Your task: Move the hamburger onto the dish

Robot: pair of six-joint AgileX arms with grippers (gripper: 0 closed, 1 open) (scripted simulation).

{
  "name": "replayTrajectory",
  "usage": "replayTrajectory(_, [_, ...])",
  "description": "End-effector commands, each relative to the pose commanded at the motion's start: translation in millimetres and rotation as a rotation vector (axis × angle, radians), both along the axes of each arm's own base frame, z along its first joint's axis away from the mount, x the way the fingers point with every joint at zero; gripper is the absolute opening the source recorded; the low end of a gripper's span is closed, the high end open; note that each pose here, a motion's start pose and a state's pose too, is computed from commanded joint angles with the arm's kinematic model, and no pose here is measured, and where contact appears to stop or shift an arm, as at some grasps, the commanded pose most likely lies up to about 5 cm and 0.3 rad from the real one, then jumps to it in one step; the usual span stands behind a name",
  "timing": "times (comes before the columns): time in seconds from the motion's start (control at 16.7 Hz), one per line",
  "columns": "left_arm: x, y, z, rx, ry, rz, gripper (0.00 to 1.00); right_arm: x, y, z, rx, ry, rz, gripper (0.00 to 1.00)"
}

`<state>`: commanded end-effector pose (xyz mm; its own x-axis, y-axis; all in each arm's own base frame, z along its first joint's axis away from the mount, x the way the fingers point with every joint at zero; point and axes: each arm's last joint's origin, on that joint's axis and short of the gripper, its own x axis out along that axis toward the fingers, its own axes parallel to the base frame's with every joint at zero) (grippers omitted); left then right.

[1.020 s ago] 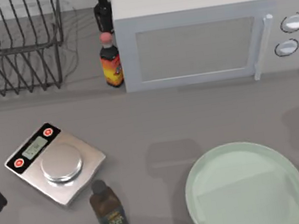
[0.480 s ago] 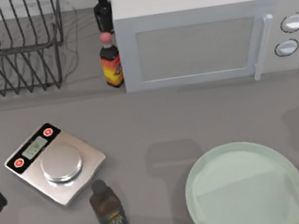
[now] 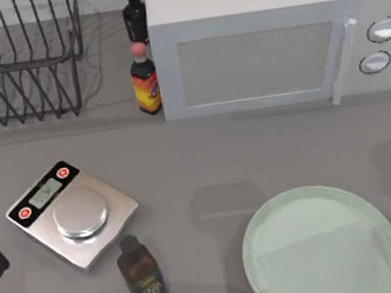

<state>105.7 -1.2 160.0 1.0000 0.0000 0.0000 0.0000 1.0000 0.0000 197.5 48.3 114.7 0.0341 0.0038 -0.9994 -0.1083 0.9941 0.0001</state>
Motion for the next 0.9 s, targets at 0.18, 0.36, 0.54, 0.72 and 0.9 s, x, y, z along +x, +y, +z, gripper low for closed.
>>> replayTrajectory(0.18, [0, 0, 0, 0.0, 0.0, 0.0, 1.0, 4, 1, 9, 0.001, -0.005, 0.001, 0.0])
replayTrajectory(0.36, [0, 0, 0, 0.0, 0.0, 0.0, 1.0, 7, 2, 35, -0.001, 0.003, -0.002, 0.0])
replayTrajectory(0.54, [0, 0, 0, 0.0, 0.0, 0.0, 1.0, 4, 1, 69, -0.007, 0.03, -0.002, 0.0])
replayTrajectory(0.72, [0, 0, 0, 0.0, 0.0, 0.0, 1.0, 1, 0, 95, -0.002, 0.008, 0.0, 0.0])
replayTrajectory(0.9, [0, 0, 0, 0.0, 0.0, 0.0, 1.0, 0, 0, 100, 0.0, 0.0, 0.0, 0.0])
